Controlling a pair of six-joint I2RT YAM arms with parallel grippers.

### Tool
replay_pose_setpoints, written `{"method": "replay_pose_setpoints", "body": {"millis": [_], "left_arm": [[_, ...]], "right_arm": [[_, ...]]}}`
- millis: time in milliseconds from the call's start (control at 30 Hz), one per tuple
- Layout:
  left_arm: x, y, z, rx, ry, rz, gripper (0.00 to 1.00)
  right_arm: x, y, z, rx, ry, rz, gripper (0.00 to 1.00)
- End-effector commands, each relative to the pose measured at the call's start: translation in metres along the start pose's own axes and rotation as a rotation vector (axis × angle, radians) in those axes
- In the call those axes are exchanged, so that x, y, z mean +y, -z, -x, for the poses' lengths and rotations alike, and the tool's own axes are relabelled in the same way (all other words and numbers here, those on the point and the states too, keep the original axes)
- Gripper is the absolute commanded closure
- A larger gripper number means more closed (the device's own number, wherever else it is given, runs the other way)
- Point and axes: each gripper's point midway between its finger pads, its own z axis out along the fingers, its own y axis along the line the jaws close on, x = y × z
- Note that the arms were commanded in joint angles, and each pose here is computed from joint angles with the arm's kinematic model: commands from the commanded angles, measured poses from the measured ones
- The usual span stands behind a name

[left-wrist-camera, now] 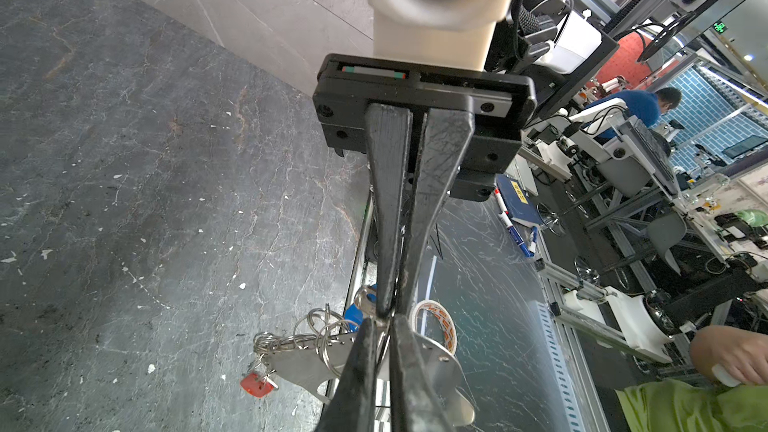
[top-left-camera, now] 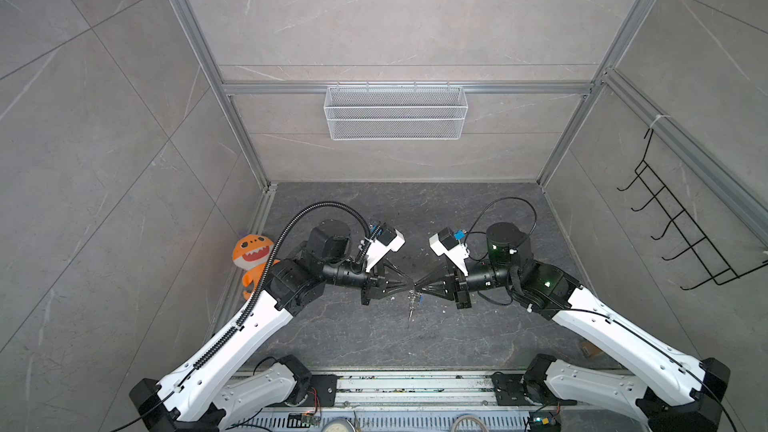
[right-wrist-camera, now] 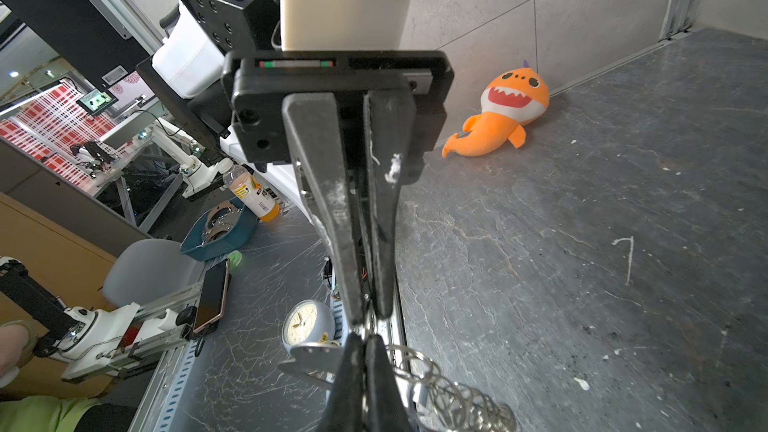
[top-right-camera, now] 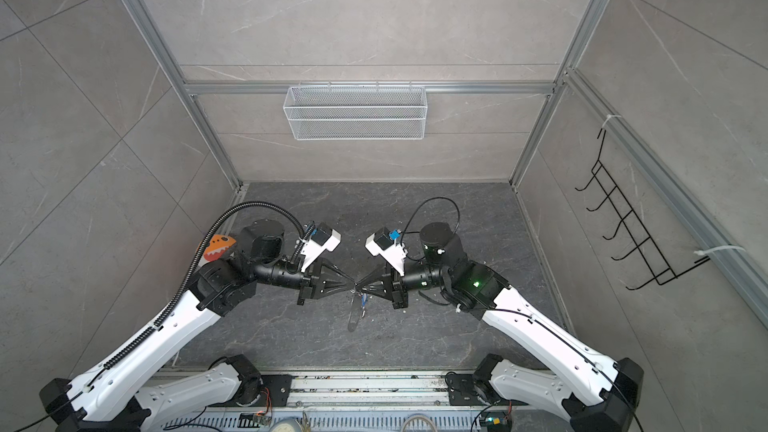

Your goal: Remove the keys from the keyring

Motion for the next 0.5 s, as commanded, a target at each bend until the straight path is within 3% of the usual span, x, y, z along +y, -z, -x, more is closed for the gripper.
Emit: {"method": "replay_pose_setpoints", "body": {"millis": [0, 67, 133, 367, 467], "left_arm": [[-0.015, 0.005, 0.007, -0.02, -0.056, -0.023, 0.88], [-0.015, 0.005, 0.008, -0.024, -0.059, -0.018, 0.9], [-0.015, 0.005, 0.01, -0.03, -0.061, -0.013, 0.99], [-0.015, 0.017, 0.029, -0.179, -0.122, 0.067, 1.0], [-0.023, 0.027, 0.038, -0.275, -0.183, 0.071, 1.0]], "right_arm": [[0.001, 0.003, 0.023, -0.065, 0.039, -0.01, 1.0], [0.001, 0.002, 0.024, -0.066, 0.036, -0.009, 1.0], [0.001, 0.002, 0.025, -0.069, 0.034, -0.005, 1.0], [-0.002, 0.001, 0.031, -0.095, 0.017, -0.013, 1.0], [-0.001, 0.003, 0.034, -0.128, 0.021, -0.021, 0.82]]}}
